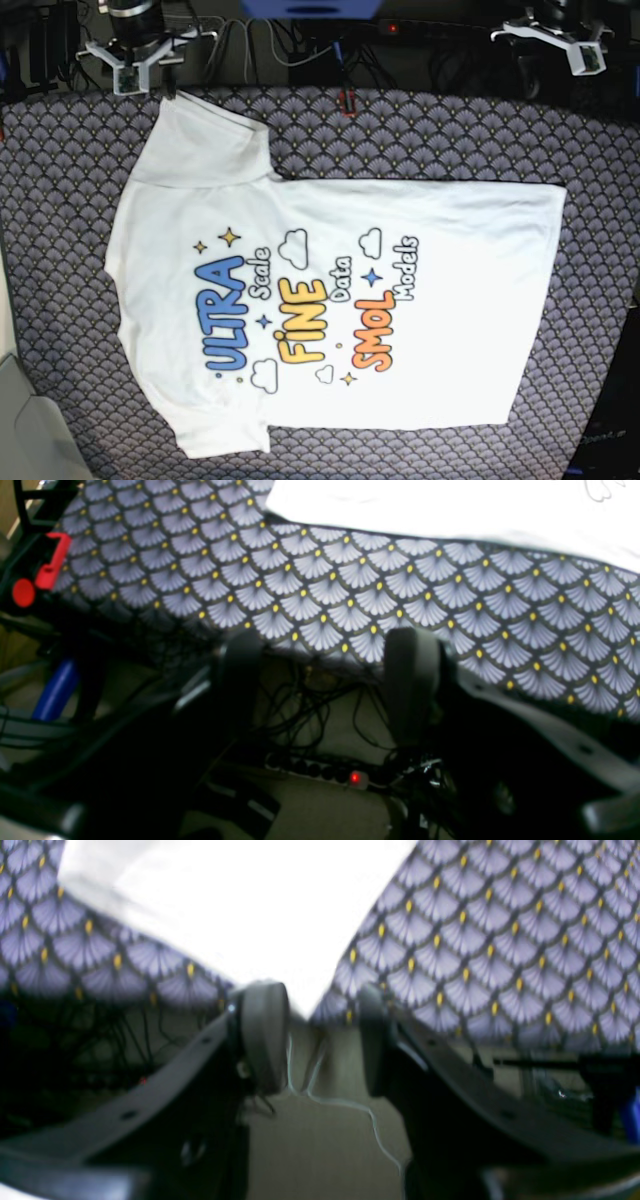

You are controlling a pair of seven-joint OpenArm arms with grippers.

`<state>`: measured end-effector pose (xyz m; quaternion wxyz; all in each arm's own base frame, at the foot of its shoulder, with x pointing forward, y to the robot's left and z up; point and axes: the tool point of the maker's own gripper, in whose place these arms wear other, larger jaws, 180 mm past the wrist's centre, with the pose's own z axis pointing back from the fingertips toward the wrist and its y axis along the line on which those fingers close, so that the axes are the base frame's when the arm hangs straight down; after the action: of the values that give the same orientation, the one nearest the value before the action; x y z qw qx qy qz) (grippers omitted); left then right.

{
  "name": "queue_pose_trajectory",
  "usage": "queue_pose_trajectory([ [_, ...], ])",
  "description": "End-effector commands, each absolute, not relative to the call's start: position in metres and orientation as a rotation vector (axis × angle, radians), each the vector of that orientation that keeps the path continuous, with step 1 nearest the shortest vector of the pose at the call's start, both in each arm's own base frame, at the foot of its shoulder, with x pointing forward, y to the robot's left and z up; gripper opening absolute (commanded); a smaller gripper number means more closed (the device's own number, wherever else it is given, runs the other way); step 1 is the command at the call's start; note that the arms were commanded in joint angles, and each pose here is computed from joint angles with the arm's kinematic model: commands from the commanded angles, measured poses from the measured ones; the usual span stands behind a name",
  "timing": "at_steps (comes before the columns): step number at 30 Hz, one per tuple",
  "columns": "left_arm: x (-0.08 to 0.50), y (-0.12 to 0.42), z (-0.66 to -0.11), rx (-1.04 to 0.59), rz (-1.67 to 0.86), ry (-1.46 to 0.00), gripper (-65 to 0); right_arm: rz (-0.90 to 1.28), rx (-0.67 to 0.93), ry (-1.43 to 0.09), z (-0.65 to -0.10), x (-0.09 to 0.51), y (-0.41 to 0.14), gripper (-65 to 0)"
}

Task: Fold the T-shirt properly
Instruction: 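Lower the right gripper toward the shirt's sleeve-side edge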

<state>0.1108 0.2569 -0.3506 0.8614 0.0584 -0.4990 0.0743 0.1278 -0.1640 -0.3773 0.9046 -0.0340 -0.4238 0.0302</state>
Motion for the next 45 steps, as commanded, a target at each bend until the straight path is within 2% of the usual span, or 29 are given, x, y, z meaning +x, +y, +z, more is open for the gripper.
queue_pose_trajectory([
  [1, 0.116, 0.259, -0.342, 0.133, 0.149, -1.083, -26.5, 0.049, -0.058, -0.912, -0.369, 0.133, -0.164, -39.1],
  [4, 0.116, 0.260, -0.344, 0.134, 0.152, -1.080, -26.5, 0.005, -0.059, -0.932, -0.366, 0.143, -0.173, -39.1],
  [11, 0.116, 0.261, -0.343, 0.139, 0.151, -1.081, -26.5, -0.024, -0.057, -0.834, -0.384, 0.154, -0.178, -39.2],
  [25, 0.116, 0.261, -0.343, 0.143, 0.151, -1.080, -26.5, -0.045, -0.059, -0.703, -0.430, 0.135, -0.183, -39.2],
  [36, 0.115, 0.261, -0.344, 0.142, 0.156, -1.080, -26.5, -0.048, -0.055, -0.688, -0.434, 0.132, -0.182, -39.7],
  [39, 0.116, 0.261, -0.344, 0.142, 0.156, -1.082, -26.5, -0.055, -0.052, -0.690, -0.434, 0.132, -0.180, -45.2],
  [43, 0.116, 0.261, -0.343, 0.142, 0.156, -1.083, -26.5, -0.055, -0.052, -0.688, -0.434, 0.132, -0.180, -65.0],
  [45, 0.120, 0.261, -0.342, 0.141, 0.157, -1.094, -26.5, -0.055, -0.052, -0.690, -0.434, 0.132, -0.180, -65.0],
])
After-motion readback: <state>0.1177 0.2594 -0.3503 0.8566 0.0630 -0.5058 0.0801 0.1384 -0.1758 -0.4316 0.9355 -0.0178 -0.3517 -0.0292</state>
